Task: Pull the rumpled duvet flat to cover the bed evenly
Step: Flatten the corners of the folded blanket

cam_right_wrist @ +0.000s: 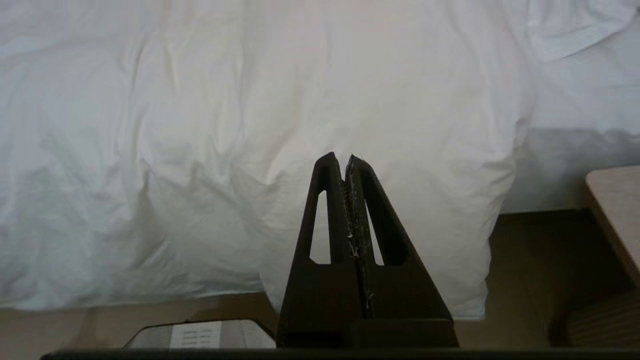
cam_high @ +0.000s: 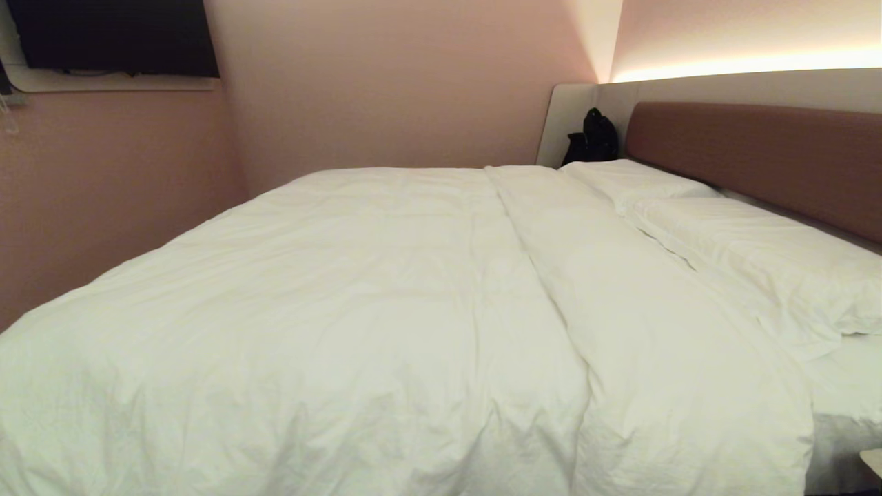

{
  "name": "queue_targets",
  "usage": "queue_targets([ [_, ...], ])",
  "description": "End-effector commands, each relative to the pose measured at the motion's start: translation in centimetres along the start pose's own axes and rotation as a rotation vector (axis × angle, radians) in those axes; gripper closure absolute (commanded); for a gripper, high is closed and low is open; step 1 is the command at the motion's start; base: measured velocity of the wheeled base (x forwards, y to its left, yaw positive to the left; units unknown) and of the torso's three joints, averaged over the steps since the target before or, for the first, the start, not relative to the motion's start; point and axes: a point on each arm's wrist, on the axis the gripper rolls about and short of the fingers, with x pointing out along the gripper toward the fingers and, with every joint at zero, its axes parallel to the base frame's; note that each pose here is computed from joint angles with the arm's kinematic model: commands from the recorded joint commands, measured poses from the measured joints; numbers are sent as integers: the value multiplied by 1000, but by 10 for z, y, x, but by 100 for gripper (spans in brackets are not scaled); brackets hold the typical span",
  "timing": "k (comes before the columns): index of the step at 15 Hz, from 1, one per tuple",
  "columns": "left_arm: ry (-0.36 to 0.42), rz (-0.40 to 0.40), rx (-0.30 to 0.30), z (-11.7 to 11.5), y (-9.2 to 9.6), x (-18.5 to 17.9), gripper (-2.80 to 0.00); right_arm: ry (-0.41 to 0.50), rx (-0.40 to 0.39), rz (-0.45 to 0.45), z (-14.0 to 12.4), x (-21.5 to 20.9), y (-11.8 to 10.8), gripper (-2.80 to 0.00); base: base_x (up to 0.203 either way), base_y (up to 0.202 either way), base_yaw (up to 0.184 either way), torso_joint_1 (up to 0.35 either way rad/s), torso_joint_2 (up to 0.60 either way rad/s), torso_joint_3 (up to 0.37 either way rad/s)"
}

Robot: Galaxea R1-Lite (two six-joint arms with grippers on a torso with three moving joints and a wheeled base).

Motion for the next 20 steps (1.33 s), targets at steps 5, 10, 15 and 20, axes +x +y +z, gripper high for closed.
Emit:
queue_targets([
  [5,1,1,7,0,0,0,0,-88,-61,-7,-12,-32,-5,0,0,0,0,0,0,0],
  [10,1,1,7,0,0,0,0,-169,-73,-28,-37,-65,-12,0,0,0,0,0,0,0],
  [15,1,1,7,0,0,0,0,-243,-88,-65,-57,-84,-17,0,0,0,0,0,0,0],
  [20,1,1,7,0,0,0,0,-352,-133,-81,-74,-100,-20,0,0,0,0,0,0,0],
])
